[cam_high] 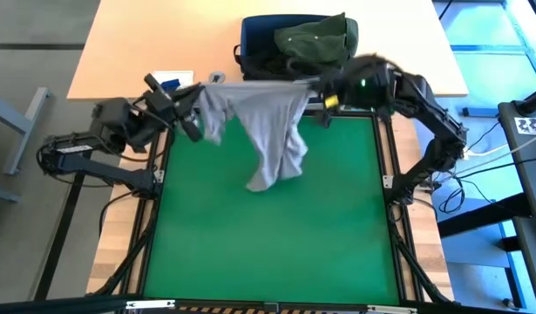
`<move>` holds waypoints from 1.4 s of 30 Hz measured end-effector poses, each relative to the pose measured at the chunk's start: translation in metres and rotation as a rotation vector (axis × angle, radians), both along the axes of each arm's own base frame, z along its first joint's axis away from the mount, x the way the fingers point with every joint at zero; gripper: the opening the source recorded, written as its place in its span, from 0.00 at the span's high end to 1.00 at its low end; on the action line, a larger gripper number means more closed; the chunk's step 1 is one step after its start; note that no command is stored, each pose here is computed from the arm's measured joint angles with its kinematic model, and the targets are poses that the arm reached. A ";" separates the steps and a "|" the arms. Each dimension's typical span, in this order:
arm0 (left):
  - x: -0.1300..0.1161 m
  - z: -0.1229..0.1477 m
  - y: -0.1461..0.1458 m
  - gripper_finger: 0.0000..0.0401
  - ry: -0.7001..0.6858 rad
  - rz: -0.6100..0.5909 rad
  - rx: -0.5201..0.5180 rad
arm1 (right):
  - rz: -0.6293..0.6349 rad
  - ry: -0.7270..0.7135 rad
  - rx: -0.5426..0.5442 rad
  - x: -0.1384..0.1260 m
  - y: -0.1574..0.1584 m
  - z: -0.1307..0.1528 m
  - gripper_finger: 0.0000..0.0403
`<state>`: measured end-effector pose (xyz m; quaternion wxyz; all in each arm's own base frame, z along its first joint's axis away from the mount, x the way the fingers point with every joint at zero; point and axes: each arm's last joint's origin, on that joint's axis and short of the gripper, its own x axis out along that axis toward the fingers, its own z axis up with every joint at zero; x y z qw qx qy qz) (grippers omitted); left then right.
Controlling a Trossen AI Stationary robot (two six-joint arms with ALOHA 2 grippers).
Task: Fold Laundry from Bin
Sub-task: Fold the gray shirt
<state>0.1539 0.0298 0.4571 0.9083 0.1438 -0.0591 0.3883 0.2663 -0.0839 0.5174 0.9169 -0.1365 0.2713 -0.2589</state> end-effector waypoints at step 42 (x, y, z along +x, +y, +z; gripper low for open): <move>0.044 -0.189 -0.060 0.63 0.884 -0.668 -0.987 | 0.375 0.367 0.592 0.071 0.089 -0.225 0.58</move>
